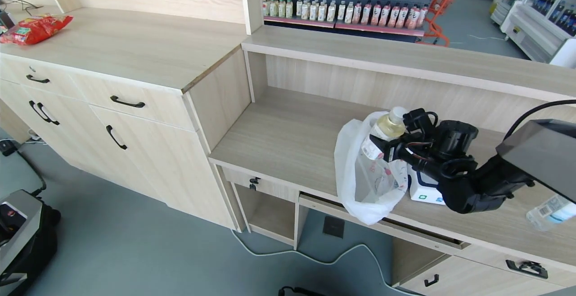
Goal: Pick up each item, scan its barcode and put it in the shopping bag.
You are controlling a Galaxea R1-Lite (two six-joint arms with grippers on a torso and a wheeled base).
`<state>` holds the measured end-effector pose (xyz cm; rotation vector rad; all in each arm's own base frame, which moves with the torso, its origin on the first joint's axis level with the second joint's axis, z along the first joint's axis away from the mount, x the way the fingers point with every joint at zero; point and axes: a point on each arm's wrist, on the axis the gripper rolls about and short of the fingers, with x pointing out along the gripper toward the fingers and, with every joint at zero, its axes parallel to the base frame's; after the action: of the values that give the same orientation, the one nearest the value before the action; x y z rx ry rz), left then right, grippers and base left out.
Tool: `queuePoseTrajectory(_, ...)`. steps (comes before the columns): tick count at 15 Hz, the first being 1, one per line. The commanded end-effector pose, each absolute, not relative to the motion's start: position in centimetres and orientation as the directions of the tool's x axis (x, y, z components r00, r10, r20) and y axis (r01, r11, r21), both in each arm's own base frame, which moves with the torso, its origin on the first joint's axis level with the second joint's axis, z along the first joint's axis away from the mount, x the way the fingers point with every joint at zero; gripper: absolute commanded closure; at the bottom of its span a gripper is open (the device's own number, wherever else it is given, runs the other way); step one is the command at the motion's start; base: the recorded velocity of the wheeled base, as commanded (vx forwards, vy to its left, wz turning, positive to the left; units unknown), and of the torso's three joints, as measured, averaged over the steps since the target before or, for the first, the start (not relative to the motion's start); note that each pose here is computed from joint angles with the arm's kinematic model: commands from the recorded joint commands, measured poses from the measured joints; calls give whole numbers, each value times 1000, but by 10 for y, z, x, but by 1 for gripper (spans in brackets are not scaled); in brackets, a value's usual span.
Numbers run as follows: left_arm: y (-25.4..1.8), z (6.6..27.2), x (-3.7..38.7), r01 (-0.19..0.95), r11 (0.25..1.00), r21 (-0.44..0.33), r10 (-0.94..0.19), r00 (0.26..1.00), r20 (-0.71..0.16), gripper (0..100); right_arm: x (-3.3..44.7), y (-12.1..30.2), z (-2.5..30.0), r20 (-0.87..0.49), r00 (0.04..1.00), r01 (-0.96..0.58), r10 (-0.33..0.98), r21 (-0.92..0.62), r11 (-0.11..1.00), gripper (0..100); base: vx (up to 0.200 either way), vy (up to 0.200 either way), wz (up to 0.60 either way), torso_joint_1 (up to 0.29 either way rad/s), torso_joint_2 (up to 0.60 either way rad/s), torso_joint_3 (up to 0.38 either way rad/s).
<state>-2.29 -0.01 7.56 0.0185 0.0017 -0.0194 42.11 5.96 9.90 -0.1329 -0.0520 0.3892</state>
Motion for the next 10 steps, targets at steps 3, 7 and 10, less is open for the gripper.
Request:
queuePoseTrajectory(3,0,76,-23,18,1000,18,-18,1000,-2,0,426,77,68,-41,909,-417,415,-134,899,100,0,0,0,0,0,0)
queuePoseTrajectory(7,0,76,-23,18,1000,18,-18,1000,-2,0,423,83,57,-90,900,-436,427,-136,890,100,0,0,0,0,0,0)
queuePoseTrajectory(10,0,76,-23,18,1000,18,-18,1000,-2,0,420,83,50,-112,897,-440,428,-131,888,100,0,0,0,0,0,0)
